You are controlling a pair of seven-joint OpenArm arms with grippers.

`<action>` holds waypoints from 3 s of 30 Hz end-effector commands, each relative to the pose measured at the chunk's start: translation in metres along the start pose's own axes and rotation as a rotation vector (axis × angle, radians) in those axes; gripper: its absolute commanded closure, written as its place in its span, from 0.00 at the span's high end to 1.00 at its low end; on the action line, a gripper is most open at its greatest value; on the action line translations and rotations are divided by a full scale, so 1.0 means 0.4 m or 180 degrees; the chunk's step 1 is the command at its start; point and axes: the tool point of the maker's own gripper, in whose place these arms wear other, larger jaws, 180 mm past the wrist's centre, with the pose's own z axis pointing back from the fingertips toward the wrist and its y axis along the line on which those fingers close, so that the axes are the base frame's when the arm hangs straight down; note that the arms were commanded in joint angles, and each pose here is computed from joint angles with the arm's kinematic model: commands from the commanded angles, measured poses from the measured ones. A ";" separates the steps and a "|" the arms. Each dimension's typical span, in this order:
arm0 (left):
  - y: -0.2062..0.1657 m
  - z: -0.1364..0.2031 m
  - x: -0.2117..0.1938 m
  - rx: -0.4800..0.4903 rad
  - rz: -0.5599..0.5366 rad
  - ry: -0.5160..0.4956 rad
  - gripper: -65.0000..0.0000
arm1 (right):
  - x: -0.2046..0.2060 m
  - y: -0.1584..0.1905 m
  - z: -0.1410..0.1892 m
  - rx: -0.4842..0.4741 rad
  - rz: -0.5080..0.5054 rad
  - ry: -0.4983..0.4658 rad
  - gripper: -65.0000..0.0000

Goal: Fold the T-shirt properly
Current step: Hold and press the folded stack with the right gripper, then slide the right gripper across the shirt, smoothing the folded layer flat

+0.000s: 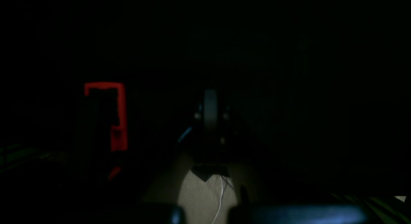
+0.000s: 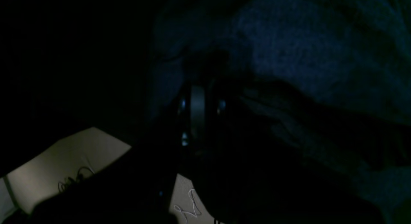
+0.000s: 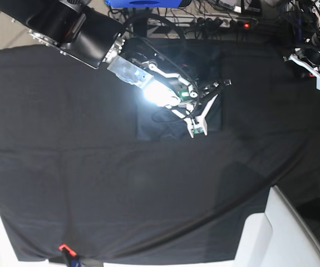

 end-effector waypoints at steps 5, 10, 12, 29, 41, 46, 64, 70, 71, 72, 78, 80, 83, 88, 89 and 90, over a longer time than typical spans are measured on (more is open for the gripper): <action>0.017 0.011 0.034 0.0028 -0.0058 -0.0125 0.00 | 0.054 0.031 0.014 0.0093 0.0025 -0.0216 0.01; 0.017 0.011 0.034 0.0028 -0.0058 -0.0125 0.00 | 0.052 0.033 0.014 0.0102 0.0022 -0.0214 0.01; 0.017 0.011 0.034 0.0028 -0.0058 -0.0125 0.00 | 0.050 0.034 0.015 0.0107 0.0020 -0.0208 0.01; 0.019 0.011 0.032 0.0038 -0.0073 -0.0109 0.00 | 0.046 0.065 0.039 0.0232 0.0055 -0.0133 0.01; 0.019 0.012 0.030 0.0038 -0.0074 -0.0104 0.00 | 0.043 0.061 0.036 0.0222 0.0056 -0.0120 0.03; 0.019 0.011 0.032 0.0038 -0.0073 -0.0109 0.00 | 0.030 0.050 0.022 0.0171 0.0053 -0.0059 0.21; 0.020 0.011 0.033 0.0040 -0.0077 -0.0110 0.00 | -0.016 0.156 0.029 0.0731 0.0842 0.0030 0.32; 0.020 0.011 0.033 0.0040 -0.0077 -0.0110 0.00 | -0.039 0.227 0.053 0.1090 0.1344 0.0002 0.32; 0.020 0.011 0.033 0.0040 -0.0077 -0.0110 0.00 | -0.034 0.233 0.059 0.1127 0.1384 -0.0028 0.32; 0.020 0.011 0.033 0.0040 -0.0077 -0.0110 0.00 | -0.029 0.240 0.068 0.1150 0.1414 -0.0053 0.32; 0.021 0.012 0.034 0.0043 -0.0081 -0.0111 0.00 | 0.029 0.250 0.150 0.1297 0.1530 -0.0399 0.32; 0.023 0.012 0.035 0.0046 -0.0085 -0.0111 0.00 | 0.044 0.219 0.172 0.1288 0.1451 -0.0483 0.32; 0.028 0.016 0.029 0.0057 -0.0100 -0.0090 0.00 | 0.048 0.110 0.184 0.1124 0.1135 -0.0536 0.30; 0.042 0.022 0.034 0.0092 -0.0111 -0.0098 0.00 | 0.019 -0.089 0.170 0.0618 0.0190 -0.0522 0.03; 0.043 0.023 0.035 0.0095 -0.0115 -0.0098 0.00 | 0.014 -0.104 0.167 0.0584 0.0121 -0.0514 0.02; 0.043 0.023 0.035 0.0095 -0.0115 -0.0098 0.00 | 0.008 -0.113 0.165 0.0566 0.0069 -0.0503 0.01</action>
